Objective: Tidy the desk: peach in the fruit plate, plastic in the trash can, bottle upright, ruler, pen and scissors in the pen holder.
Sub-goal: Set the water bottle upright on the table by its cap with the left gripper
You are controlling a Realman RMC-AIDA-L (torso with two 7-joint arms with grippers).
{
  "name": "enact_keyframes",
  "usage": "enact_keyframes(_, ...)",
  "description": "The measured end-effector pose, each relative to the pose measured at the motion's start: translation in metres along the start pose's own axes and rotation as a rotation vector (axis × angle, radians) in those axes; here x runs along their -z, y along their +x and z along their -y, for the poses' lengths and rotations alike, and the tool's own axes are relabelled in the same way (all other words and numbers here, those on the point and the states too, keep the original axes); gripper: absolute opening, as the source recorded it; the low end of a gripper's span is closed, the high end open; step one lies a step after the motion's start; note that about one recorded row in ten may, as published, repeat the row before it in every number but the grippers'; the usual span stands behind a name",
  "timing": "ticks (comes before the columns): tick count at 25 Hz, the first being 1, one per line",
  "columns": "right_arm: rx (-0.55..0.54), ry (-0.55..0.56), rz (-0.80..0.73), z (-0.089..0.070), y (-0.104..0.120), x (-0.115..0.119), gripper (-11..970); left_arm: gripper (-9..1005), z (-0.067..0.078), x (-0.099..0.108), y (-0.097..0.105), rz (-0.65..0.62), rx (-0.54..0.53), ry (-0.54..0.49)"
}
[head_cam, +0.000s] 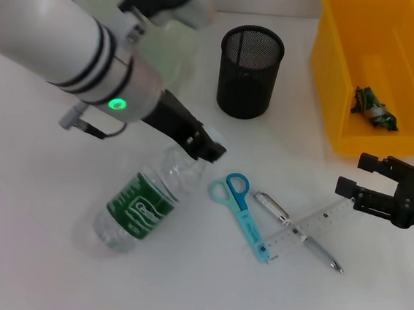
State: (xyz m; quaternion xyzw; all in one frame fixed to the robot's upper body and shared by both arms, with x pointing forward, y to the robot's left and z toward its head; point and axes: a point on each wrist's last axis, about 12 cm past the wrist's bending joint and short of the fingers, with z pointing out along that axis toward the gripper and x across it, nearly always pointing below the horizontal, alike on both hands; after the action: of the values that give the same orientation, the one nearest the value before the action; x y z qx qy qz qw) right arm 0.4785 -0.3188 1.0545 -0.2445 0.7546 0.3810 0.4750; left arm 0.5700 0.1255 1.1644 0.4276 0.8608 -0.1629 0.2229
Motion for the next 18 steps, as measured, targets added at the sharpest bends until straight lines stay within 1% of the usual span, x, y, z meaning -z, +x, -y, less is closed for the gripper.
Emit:
enact_keyframes(1, 0.002, -0.003, 0.001, 0.000, -0.001, -0.001, 818, 454, -0.010, 0.011, 0.004, 0.035, 0.001, -0.016)
enact_keyframes(3, -0.001, -0.006, 0.002, 0.000, -0.003, -0.002, 818, 453, -0.017, 0.018, 0.008, 0.051, 0.001, -0.025)
enact_keyframes(4, -0.001, -0.006, 0.002, 0.000, -0.003, -0.002, 818, 453, -0.017, 0.018, 0.008, 0.051, 0.001, -0.025)
enact_keyframes(6, -0.006, -0.012, 0.003, 0.001, -0.006, -0.004, 818, 452, -0.026, 0.027, 0.017, 0.073, -0.001, -0.033)
enact_keyframes(7, -0.006, -0.012, 0.003, 0.001, -0.006, -0.004, 818, 452, -0.026, 0.027, 0.017, 0.073, -0.001, -0.033)
enact_keyframes(10, 0.002, -0.016, 0.005, 0.002, -0.010, -0.006, 818, 451, -0.031, 0.036, 0.024, 0.102, -0.004, -0.047)
enact_keyframes(11, 0.004, -0.019, 0.006, 0.003, -0.012, -0.007, 818, 451, -0.035, 0.043, 0.028, 0.140, -0.001, -0.051)
enact_keyframes(12, 0.004, -0.019, 0.006, 0.003, -0.012, -0.007, 818, 450, -0.035, 0.043, 0.028, 0.140, -0.001, -0.051)
enact_keyframes(15, 0.004, -0.022, 0.008, 0.004, -0.016, -0.009, 818, 449, -0.040, 0.054, 0.033, 0.201, 0.003, -0.045)
enact_keyframes(16, 0.008, -0.024, 0.009, 0.004, -0.019, -0.010, 818, 448, -0.043, 0.061, 0.037, 0.239, 0.010, -0.043)
enact_keyframes(18, 0.009, -0.024, 0.009, 0.004, -0.020, -0.010, 818, 447, -0.045, 0.063, 0.039, 0.252, 0.014, -0.044)
